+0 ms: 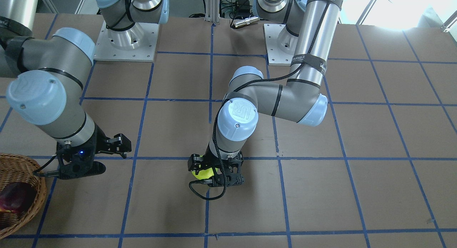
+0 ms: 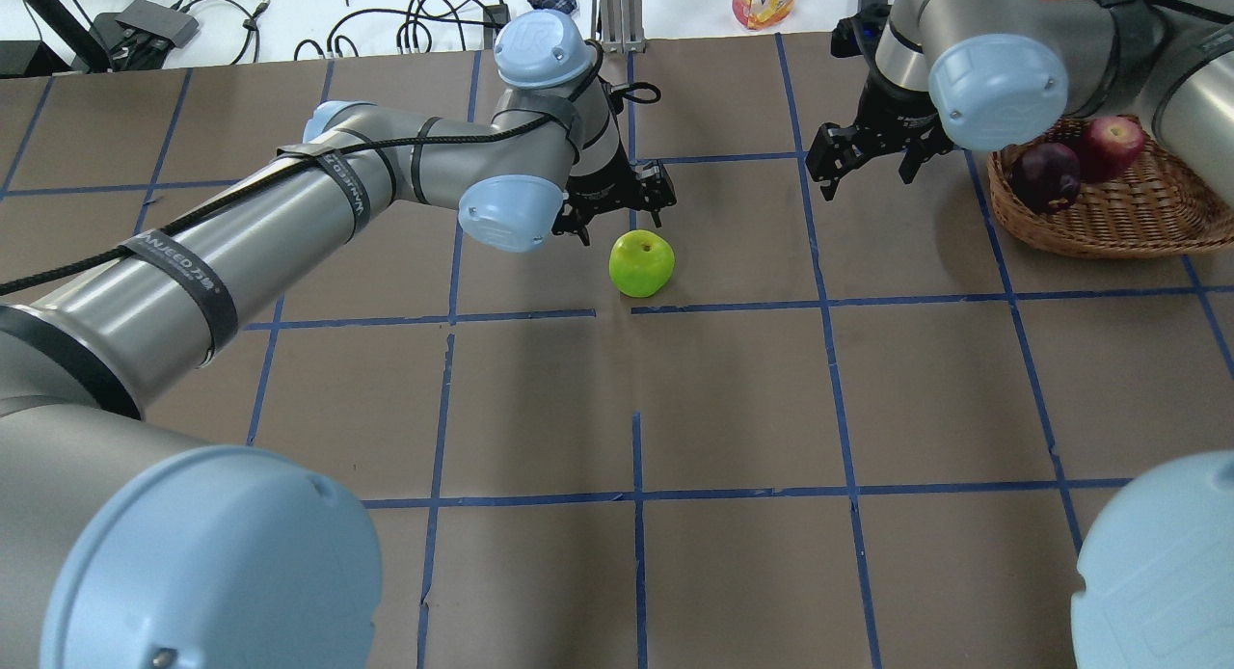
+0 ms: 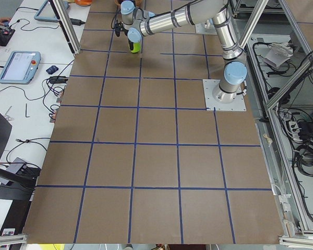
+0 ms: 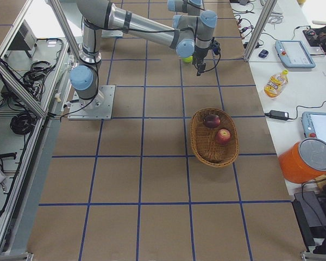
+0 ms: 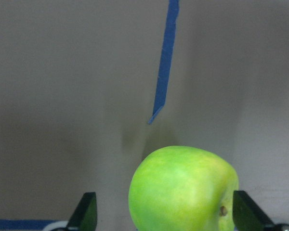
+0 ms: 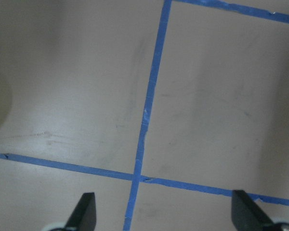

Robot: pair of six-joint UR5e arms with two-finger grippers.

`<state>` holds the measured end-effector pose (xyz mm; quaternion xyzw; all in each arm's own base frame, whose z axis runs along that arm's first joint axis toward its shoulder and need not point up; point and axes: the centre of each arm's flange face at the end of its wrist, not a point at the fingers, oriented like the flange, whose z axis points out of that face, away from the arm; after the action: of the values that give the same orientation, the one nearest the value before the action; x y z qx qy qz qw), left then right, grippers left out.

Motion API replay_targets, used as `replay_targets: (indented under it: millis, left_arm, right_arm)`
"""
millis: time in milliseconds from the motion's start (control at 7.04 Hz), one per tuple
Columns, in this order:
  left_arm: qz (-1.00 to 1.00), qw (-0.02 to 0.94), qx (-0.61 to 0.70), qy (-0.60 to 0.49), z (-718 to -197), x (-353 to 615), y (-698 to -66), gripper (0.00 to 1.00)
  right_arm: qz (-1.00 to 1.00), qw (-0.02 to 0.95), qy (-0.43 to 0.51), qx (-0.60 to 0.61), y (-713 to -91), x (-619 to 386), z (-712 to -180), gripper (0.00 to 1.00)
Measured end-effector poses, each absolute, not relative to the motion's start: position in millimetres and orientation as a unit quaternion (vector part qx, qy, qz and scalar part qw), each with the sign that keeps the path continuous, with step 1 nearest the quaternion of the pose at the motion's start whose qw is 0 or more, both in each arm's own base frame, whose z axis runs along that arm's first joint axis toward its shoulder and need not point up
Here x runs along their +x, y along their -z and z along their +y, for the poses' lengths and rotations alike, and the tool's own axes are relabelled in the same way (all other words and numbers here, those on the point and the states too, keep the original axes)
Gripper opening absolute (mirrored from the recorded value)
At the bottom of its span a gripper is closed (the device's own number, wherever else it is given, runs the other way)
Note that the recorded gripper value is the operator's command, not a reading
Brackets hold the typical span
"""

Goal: Put all apples into basket
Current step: 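Grasp the green apple with the right gripper while the left withdraws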

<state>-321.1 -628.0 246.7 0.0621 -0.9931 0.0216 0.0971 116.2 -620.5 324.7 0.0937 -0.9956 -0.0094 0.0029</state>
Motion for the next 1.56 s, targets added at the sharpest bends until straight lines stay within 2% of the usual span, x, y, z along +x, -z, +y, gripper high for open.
replay_targets:
  millis: [426,710,1136,1562]
  left_arm:
    - [-0.989,0.136,0.046,-0.048,-668,-174,-314,1.0]
    - [-0.992,0.114,0.02,-0.052,-661,-112,-352,1.0]
    - [-0.998,0.02,0.003,-0.052,-636,-89,-403,1.0]
    - [-0.999,-0.021,0.0,-0.042,-624,-103,-420,1.0]
  right_arm:
    - [-0.998,0.0,-0.014,0.055,-303,182,-601,1.0]
    - [-0.999,-0.013,-0.046,-0.001,-288,248,-590,1.0]
    - [-0.997,-0.032,-0.071,-0.024,-248,338,-571,1.0]
    - [-0.995,-0.04,-0.084,-0.027,-237,354,-570,1.0]
